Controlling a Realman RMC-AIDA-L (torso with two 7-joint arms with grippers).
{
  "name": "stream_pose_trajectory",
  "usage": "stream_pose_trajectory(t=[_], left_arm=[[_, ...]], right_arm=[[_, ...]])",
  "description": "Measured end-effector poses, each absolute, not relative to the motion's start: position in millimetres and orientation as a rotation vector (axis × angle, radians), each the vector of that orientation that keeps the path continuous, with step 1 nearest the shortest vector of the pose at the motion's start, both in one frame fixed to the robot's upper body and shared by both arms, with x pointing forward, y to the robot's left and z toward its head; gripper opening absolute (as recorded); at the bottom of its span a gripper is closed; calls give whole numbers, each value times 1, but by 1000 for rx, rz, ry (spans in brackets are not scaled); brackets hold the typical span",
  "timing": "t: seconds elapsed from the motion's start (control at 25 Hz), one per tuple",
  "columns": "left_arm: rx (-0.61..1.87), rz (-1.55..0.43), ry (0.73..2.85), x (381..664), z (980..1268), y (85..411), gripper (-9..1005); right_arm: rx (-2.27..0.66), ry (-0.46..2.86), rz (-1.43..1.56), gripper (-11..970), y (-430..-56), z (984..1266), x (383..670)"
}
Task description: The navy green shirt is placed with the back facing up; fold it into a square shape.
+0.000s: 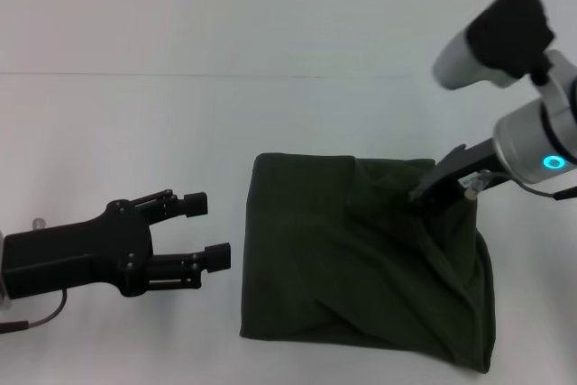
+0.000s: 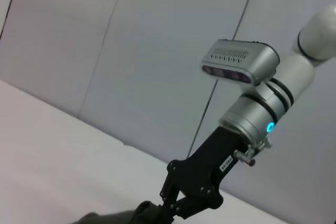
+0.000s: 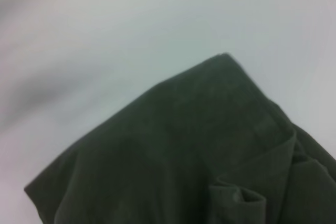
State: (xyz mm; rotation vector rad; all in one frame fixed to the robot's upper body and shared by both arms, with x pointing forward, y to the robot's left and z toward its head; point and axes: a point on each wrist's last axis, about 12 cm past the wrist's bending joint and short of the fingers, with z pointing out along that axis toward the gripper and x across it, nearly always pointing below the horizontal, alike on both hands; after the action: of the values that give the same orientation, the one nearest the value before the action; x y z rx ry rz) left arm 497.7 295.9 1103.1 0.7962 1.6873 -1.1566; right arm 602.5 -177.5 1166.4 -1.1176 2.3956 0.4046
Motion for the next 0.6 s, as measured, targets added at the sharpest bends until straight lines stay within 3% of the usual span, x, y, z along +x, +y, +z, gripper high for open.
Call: stream_pose_trajectory(t=[0.6], left_arm=[[662, -1250, 1590, 493, 1099, 287, 950]], right_arm=[[-628, 2316, 609, 22, -244, 1139, 600]])
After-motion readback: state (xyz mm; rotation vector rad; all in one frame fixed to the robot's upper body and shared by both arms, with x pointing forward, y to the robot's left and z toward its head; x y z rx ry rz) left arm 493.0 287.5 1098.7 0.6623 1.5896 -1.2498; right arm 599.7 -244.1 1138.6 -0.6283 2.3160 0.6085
